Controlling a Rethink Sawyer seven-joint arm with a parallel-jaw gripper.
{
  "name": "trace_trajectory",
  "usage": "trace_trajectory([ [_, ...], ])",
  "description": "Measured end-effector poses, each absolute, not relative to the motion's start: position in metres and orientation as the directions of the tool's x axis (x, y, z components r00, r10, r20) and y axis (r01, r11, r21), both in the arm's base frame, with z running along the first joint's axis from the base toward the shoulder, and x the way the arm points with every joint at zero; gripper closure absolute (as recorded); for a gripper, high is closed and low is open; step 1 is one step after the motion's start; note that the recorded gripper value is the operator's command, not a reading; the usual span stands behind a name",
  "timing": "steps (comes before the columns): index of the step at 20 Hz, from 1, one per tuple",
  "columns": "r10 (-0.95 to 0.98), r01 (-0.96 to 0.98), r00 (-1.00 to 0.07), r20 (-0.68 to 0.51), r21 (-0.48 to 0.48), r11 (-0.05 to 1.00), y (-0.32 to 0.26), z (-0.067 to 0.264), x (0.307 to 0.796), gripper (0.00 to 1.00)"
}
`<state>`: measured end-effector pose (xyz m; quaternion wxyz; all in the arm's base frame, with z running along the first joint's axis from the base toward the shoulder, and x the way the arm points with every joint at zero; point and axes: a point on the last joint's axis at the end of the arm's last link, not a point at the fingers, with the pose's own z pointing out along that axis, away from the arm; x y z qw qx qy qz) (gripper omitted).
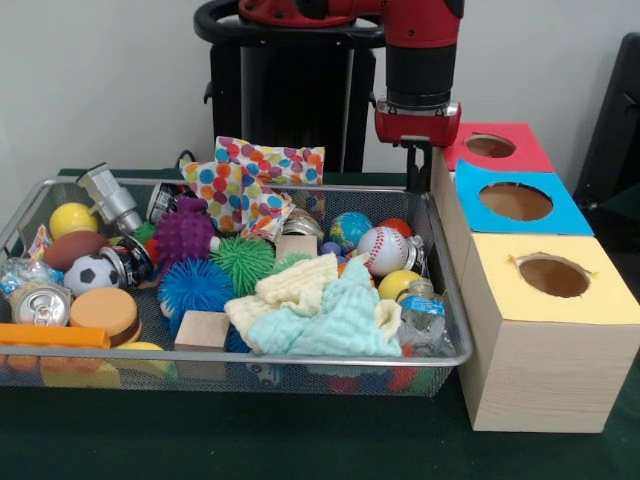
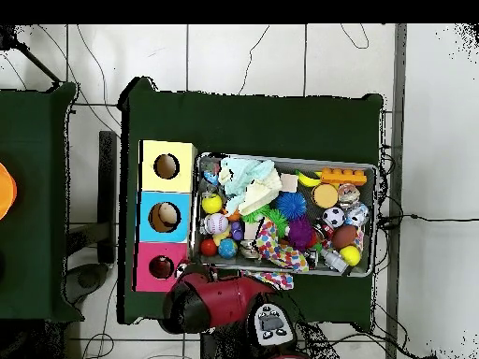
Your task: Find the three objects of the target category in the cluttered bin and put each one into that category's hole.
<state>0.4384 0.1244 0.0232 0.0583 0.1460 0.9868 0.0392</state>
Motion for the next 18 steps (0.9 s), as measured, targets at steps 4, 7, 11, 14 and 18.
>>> trace_trajectory([
  [4, 0.315, 0.306, -0.944, -0.099, 0.094, 0.947, 0.115, 0.02, 0.441, 1.0],
  [7, 0.327, 0.319, -0.941, -0.092, 0.093, 0.943, 0.11, 0.017, 0.441, 1.0],
  [11, 0.351, 0.344, -0.934, -0.071, 0.091, 0.934, 0.1, 0.009, 0.438, 1.0],
  [14, 0.358, 0.352, -0.931, -0.069, 0.092, 0.932, 0.097, 0.009, 0.438, 1.0],
  [18, 0.371, 0.364, -0.926, -0.067, 0.097, 0.926, 0.092, 0.008, 0.441, 1.0],
])
